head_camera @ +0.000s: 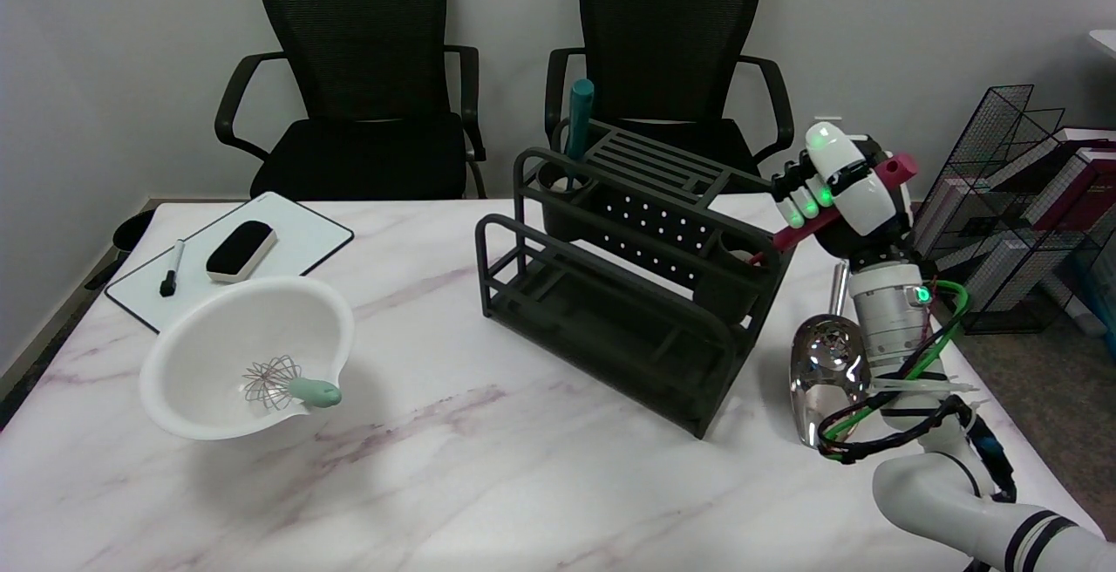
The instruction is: Pick up the pink sponge bottle brush.
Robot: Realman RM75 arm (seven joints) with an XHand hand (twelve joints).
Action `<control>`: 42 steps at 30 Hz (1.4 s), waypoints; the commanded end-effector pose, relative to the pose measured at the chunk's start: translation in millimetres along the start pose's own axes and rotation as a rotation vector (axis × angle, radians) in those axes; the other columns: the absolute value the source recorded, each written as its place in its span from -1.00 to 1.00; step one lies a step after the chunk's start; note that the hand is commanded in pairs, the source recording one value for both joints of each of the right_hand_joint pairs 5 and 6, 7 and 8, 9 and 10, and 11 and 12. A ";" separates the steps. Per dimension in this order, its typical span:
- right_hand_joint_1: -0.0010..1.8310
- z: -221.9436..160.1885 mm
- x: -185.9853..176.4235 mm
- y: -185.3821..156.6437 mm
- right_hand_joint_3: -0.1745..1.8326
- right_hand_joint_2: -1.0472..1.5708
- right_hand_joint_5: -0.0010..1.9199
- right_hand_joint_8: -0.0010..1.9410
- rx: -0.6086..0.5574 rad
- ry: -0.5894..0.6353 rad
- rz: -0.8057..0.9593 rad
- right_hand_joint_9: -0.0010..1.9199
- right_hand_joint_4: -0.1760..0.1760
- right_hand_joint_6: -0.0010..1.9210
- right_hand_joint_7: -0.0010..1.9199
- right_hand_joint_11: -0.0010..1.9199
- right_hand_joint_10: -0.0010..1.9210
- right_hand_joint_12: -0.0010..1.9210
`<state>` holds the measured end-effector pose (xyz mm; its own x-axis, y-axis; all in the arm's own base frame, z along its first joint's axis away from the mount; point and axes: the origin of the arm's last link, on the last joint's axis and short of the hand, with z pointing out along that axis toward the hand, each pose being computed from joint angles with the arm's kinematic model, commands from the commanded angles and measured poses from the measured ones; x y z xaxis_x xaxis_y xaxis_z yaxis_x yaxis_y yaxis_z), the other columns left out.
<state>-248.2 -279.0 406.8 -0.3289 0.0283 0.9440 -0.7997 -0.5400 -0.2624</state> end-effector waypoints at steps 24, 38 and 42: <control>0.05 52.7 -12.6 -12.7 -0.44 1.00 1.00 0.98 -0.210 -0.078 -0.068 1.00 0.00 1.00 1.00 1.00 1.00 1.00; 0.05 55.0 6.2 -15.9 -0.46 1.00 1.00 0.98 -0.234 -0.062 -0.079 1.00 0.00 1.00 1.00 1.00 1.00 1.00; 0.05 55.5 8.0 -17.5 -0.47 1.00 1.00 0.98 -0.229 -0.060 -0.079 1.00 0.00 1.00 1.00 1.00 1.00 1.00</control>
<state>-212.5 -314.3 415.2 -0.2471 -0.0054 0.9690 -0.9042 -0.3583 -0.2326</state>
